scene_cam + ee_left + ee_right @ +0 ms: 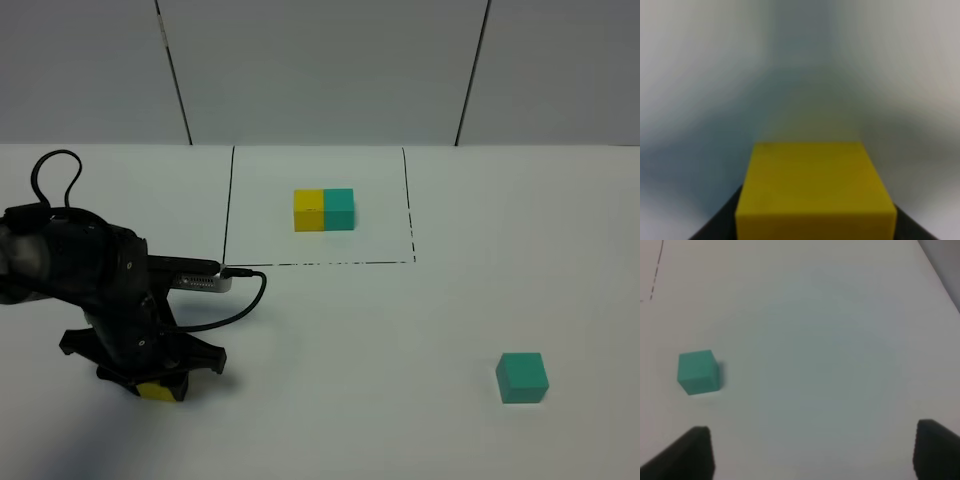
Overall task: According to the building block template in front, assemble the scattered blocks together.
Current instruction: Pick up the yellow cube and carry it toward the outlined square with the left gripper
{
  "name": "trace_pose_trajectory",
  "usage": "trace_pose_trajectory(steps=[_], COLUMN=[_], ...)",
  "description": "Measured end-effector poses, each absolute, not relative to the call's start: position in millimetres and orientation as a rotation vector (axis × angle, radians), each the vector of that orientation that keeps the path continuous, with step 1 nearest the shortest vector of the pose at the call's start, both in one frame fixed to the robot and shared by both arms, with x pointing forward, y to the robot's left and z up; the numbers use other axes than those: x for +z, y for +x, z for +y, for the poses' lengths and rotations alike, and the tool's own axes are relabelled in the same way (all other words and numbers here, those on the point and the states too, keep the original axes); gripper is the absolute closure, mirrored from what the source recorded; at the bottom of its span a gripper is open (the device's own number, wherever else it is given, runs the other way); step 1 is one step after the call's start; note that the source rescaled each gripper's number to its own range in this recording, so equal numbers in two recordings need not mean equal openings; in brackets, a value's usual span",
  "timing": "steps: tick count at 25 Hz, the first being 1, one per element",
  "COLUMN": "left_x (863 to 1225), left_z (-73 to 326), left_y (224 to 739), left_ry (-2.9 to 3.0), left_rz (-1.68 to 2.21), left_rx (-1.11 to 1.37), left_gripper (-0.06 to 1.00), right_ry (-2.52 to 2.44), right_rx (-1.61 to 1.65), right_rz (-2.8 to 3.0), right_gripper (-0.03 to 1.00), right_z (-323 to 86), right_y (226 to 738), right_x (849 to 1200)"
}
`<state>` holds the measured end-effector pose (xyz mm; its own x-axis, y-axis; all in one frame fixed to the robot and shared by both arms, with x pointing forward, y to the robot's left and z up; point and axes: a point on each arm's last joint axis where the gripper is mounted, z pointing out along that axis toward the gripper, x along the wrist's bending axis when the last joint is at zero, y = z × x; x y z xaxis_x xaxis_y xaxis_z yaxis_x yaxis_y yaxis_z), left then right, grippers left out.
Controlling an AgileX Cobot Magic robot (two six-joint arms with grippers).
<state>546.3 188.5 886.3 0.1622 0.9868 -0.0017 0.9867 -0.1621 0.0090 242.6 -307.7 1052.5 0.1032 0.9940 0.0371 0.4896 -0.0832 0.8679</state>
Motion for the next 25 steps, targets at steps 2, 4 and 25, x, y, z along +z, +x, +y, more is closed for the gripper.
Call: trace_pose_trajectory(steps=[2, 4, 25], left_x=[896.2, 914.1, 956.9], left_z=[186.7, 183.4, 62.1], left_y=[555.7, 565.2, 625.8], left_ry=[2.504, 2.632, 3.092], left_rz=[1.887, 1.675, 0.289], left_rx=[0.037, 0.078, 0.116], left_gripper=[0.94, 0.94, 0.94], right_ry=[1.670, 1.670, 1.670], right_rx=[0.896, 0.896, 0.896], right_rz=[1.473, 1.473, 1.473], right_gripper=[0.34, 0.34, 0.34], right_z=[-307.7, -307.7, -307.7], right_y=[242.6, 242.6, 242.6], right_x=[1052.5, 1052.5, 1052.5])
